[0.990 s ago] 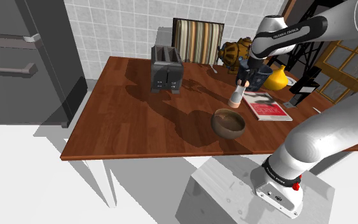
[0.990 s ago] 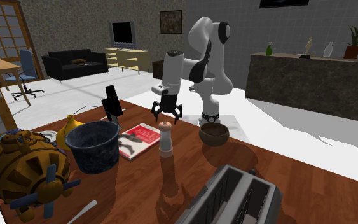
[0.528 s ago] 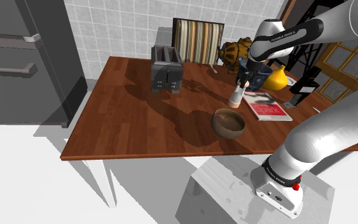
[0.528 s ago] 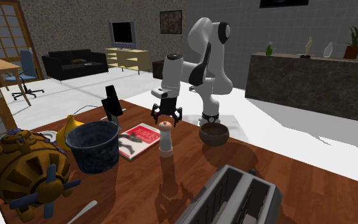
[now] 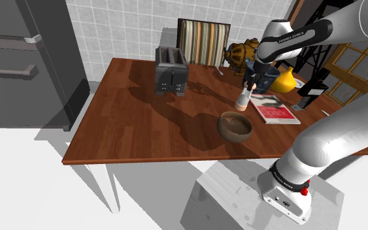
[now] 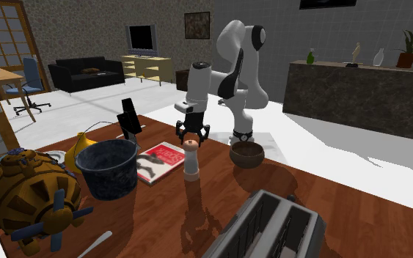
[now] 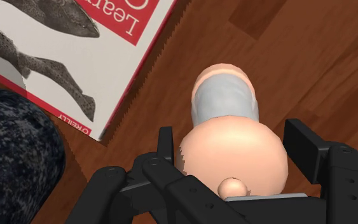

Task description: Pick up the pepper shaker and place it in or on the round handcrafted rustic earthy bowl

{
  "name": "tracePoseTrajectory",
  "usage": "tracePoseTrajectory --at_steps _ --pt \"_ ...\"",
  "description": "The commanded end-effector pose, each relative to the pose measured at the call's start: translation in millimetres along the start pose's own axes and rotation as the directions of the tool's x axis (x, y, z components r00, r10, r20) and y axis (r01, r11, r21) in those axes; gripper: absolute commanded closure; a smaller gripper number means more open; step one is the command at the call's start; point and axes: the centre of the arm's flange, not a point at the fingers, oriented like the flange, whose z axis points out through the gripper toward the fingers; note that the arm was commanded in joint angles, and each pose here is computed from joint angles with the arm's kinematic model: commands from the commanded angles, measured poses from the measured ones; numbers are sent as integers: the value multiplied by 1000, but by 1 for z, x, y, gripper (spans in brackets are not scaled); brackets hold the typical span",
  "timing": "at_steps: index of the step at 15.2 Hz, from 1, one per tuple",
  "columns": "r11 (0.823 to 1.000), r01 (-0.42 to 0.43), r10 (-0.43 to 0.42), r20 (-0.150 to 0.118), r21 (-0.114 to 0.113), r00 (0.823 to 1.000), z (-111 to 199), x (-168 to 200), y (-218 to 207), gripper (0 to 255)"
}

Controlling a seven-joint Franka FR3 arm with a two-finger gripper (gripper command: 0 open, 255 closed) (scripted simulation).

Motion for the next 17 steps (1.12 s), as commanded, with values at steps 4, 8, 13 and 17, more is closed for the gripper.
tracePoseTrajectory --at_steps 4,8,13,17 --pt "1000 0 0 1 1 1000 0 0 0 255" --pt "1000 0 0 1 0 1000 -15 0 2 255" --pt "1000 0 0 1 0 1000 -41 0 6 255" --pt "1000 0 0 1 0 1000 -62 0 9 255"
